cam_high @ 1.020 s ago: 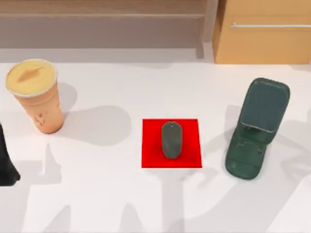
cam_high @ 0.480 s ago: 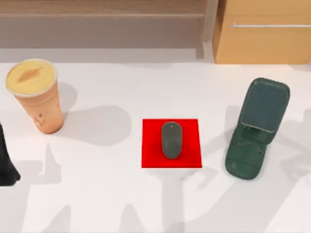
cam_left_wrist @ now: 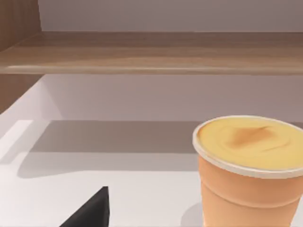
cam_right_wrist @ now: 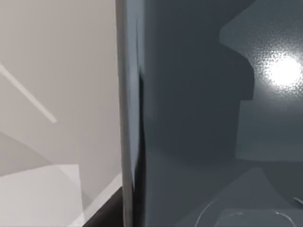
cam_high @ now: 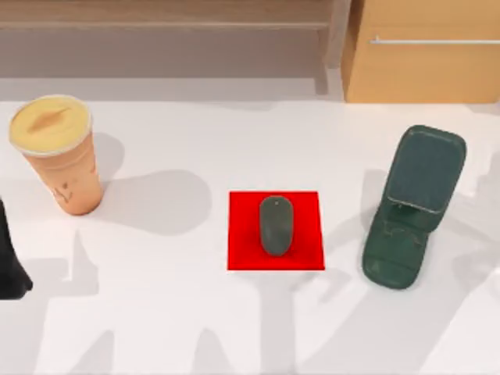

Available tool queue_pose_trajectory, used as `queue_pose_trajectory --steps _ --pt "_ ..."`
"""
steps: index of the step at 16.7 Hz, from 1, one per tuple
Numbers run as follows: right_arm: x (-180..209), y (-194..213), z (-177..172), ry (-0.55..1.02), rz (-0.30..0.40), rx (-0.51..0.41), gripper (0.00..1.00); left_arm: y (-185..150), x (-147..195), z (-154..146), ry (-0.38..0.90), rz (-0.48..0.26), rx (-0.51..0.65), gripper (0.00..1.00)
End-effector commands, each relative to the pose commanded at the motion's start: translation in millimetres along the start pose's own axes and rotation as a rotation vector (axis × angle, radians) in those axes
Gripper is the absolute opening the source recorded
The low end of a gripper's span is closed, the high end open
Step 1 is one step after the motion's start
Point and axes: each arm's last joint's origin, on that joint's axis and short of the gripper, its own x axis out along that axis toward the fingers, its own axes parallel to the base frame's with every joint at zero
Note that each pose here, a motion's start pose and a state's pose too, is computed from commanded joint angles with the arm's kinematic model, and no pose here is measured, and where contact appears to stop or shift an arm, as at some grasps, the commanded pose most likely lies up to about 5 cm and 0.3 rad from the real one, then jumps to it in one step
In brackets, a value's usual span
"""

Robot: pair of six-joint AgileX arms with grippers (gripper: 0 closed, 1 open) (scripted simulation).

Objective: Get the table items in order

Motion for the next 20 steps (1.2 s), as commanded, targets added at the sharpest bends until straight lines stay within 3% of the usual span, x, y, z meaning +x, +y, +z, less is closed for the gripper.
queue_pose_trajectory --steps 3,7,12,16,20 --pt "-16.8 14.5 16.7 -0.006 -0.061 0.005 0.00 0.0 0.0 0.0 0.000 0.000 0.000 1.00" --pt "-68.5 70.8 59.3 -0.060 -0.244 0.063 0.00 0.0 0.0 0.0 0.000 0.000 0.000 1.00" --pt "-147.4 184.4 87.9 -0.308 -0.474 0.322 0.00 0.0 0.0 0.0 0.000 0.000 0.000 1.00" --pt "-186.2 274.4 74.7 -0.589 -0.513 0.584 0.00 0.0 0.0 0.0 0.000 0.000 0.000 1.00" --pt "-183.2 344.4 51.5 -0.777 -0.488 0.733 0.00 0.0 0.0 0.0 0.000 0.000 0.000 1.00"
